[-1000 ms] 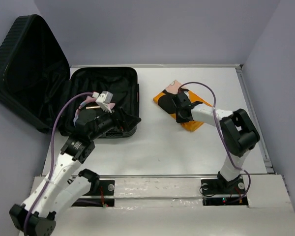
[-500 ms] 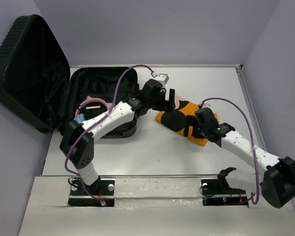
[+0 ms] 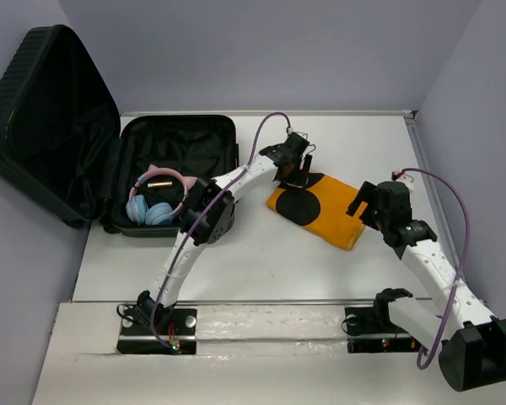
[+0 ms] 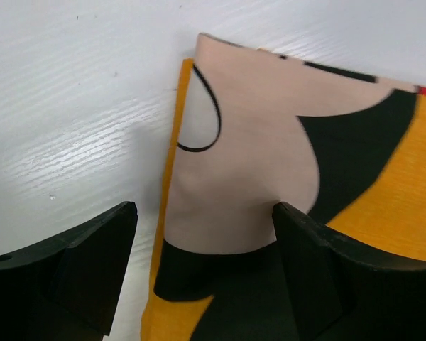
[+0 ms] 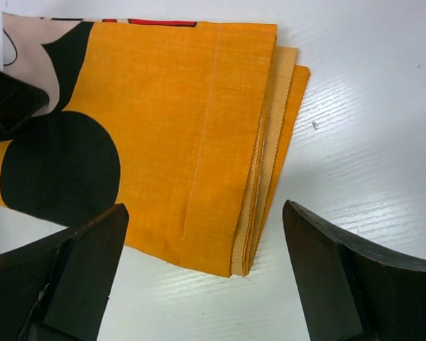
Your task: Pack the luggage
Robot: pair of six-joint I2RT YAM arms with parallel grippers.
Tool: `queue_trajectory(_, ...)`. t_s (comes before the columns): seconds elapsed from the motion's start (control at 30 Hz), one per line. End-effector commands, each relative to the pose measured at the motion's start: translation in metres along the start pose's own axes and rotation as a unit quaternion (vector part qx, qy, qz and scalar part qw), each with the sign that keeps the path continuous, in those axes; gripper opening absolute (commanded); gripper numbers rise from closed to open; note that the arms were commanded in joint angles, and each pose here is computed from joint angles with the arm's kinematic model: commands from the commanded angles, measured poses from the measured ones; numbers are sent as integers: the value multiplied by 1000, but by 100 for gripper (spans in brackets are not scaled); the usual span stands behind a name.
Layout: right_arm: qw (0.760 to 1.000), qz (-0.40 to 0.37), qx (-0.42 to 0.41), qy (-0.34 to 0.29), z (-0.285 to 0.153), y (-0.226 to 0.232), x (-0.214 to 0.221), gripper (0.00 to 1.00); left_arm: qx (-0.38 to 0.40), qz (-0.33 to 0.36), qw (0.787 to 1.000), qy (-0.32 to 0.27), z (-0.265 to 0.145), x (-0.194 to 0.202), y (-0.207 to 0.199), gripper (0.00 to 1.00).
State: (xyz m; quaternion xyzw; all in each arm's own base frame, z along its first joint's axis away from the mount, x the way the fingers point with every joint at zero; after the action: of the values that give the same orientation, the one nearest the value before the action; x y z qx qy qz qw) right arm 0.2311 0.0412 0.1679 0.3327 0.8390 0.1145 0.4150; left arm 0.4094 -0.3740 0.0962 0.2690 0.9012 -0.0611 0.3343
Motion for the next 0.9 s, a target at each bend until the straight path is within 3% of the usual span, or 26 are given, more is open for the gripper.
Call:
queue_trajectory(0.0, 999, 35, 11, -22, 15, -9, -6, 96, 1, 3, 1000, 16, -3, -1, 9, 87)
queue_trajectory(0.13, 999, 44, 25, 16, 33, -13, 9, 96, 7, 1, 1000, 28, 10, 12, 7, 87)
queue_trajectory(0.2, 998, 48, 28, 29, 41, -15, 16, 96, 36, 1, 999, 40, 15, 22, 0, 81)
queue_trajectory(0.33, 995, 52, 50, 73, 59, -22, 36, 95, 98, -7, 994, 51, 21, 40, -14, 55)
queue_trajectory(0.5, 990, 58, 50, 122, 77, -25, 56, 94, 120, -20, 992, 36, 19, 47, -20, 37)
queue_trajectory(0.57, 988, 60, 48, 130, 83, -23, 59, 85, 138, -27, 989, 40, 19, 56, -23, 28)
queue_trajectory(0.63, 987, 59, 53, 136, 85, -23, 60, 86, 155, -34, 987, 27, 17, 54, -28, 22)
queue_trajectory(0.7, 988, 63, 29, 138, 86, -16, 58, 69, 170, -45, 984, 30, 16, 60, -31, 11)
queue_trajectory(0.73, 985, 72, 9, 155, 85, -10, 61, 51, 175, -46, 983, 22, 14, 57, -33, 6)
queue_trajectory(0.87, 984, 81, -54, 149, 85, 11, 53, 11, 187, -51, 981, -3, -4, 50, -32, 6)
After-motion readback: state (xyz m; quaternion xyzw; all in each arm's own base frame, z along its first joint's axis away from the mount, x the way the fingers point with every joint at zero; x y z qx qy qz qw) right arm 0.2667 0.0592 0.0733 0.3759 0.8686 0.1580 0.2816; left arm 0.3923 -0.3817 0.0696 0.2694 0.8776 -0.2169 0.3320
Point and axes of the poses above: each gripper's point midway between its finger pads, its own z axis out along the fingers, its own y axis along the line the jaws close on, x = y × z, the point moved 6 cm from there along -z, back along the fingers, and after that the axes turned 15 degrees about z, right-handed, at the moved point
